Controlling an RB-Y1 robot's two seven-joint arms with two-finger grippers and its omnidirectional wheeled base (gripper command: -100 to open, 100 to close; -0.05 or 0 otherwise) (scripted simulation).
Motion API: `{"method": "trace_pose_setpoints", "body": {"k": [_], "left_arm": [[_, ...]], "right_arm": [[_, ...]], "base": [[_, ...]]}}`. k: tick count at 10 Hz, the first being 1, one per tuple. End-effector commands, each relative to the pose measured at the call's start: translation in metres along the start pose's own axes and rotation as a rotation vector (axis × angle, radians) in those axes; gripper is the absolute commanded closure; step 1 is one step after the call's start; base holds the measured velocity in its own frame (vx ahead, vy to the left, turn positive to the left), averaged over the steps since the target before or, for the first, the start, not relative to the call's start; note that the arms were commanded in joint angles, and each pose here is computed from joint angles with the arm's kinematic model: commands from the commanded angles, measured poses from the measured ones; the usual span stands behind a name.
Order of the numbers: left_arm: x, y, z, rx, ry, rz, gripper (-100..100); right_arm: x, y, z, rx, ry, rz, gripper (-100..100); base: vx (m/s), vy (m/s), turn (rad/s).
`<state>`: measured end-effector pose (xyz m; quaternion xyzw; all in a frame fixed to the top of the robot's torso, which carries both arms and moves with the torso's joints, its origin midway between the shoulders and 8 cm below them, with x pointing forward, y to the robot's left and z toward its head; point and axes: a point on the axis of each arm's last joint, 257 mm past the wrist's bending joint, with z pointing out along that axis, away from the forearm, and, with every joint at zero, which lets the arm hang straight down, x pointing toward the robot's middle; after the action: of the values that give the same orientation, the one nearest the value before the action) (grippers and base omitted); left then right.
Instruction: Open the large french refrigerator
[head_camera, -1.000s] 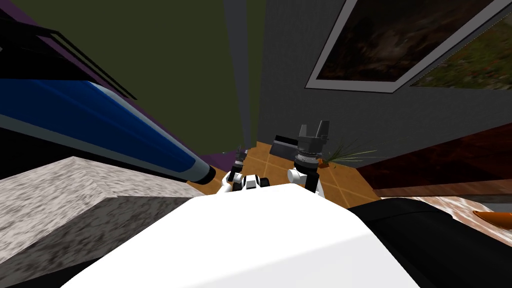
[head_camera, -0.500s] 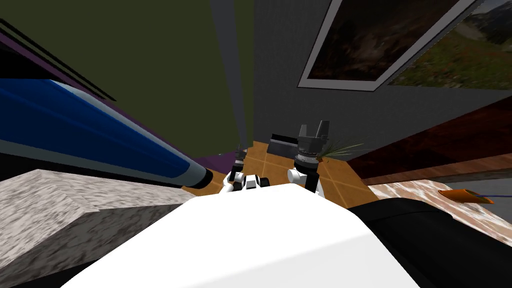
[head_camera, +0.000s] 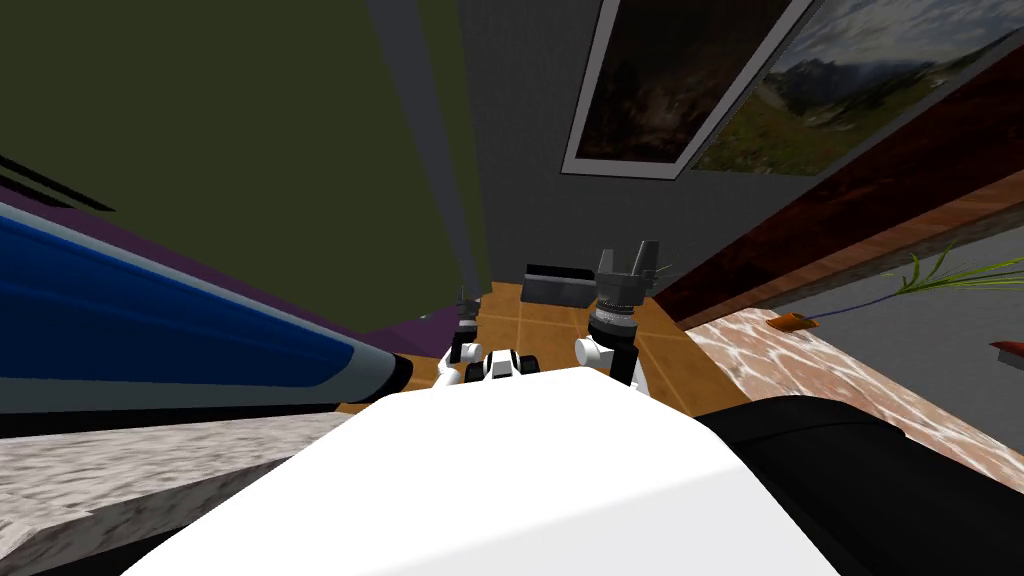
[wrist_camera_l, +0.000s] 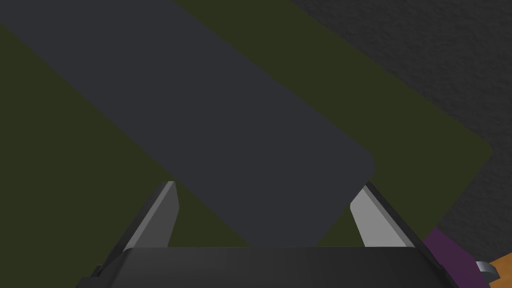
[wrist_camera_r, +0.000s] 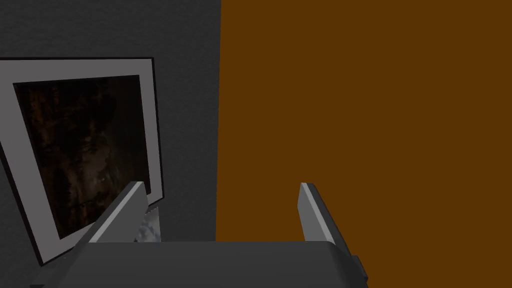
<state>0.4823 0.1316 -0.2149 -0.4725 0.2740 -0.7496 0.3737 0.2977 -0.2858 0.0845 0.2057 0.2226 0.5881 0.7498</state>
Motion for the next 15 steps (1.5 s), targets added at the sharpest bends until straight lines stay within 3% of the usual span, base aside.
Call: {"method": "trace_pose_setpoints", "body": {"k": [1, 4, 5, 6, 8, 9, 14, 15], "left_arm": [[-0.026, -0.02, 0.003, 0.036, -0.057, 0.034, -100], [-0.069, -0.057, 0.0, 0.099, -0.157, 0.092, -100], [-0.061, -0.049, -0.004, 0.088, -0.136, 0.078, -100], [-0.055, -0.044, 0.002, 0.079, -0.126, 0.071, 100], [-0.026, -0.02, 0.003, 0.036, -0.057, 0.034, 100], [-0.026, -0.02, 0.003, 0.036, -0.057, 0.034, 100], [0.049, 0.037, -0.004, -0.08, 0.12, -0.059, 100], [0.049, 0.037, -0.004, -0.08, 0.12, -0.059, 100]], "right_arm": [[0.0, 0.0, 0.0, 0.0, 0.0, 0.0, 0], [0.0, 0.0, 0.0, 0.0, 0.0, 0.0, 0], [0.0, 0.0, 0.0, 0.0, 0.0, 0.0, 0], [0.0, 0.0, 0.0, 0.0, 0.0, 0.0, 0], [0.0, 0.0, 0.0, 0.0, 0.0, 0.0, 0], [0.0, 0.0, 0.0, 0.0, 0.0, 0.0, 0], [0.0, 0.0, 0.0, 0.0, 0.0, 0.0, 0], [0.0, 0.0, 0.0, 0.0, 0.0, 0.0, 0]], "base": [[-0.033, 0.018, -0.369], [-0.039, 0.026, -0.417], [-0.022, 0.014, -0.072], [0.003, -0.012, 0.148], [0.046, -0.025, 0.378], [0.038, -0.022, 0.244], [0.039, -0.028, 0.413], [0.023, -0.028, 0.282]]}}
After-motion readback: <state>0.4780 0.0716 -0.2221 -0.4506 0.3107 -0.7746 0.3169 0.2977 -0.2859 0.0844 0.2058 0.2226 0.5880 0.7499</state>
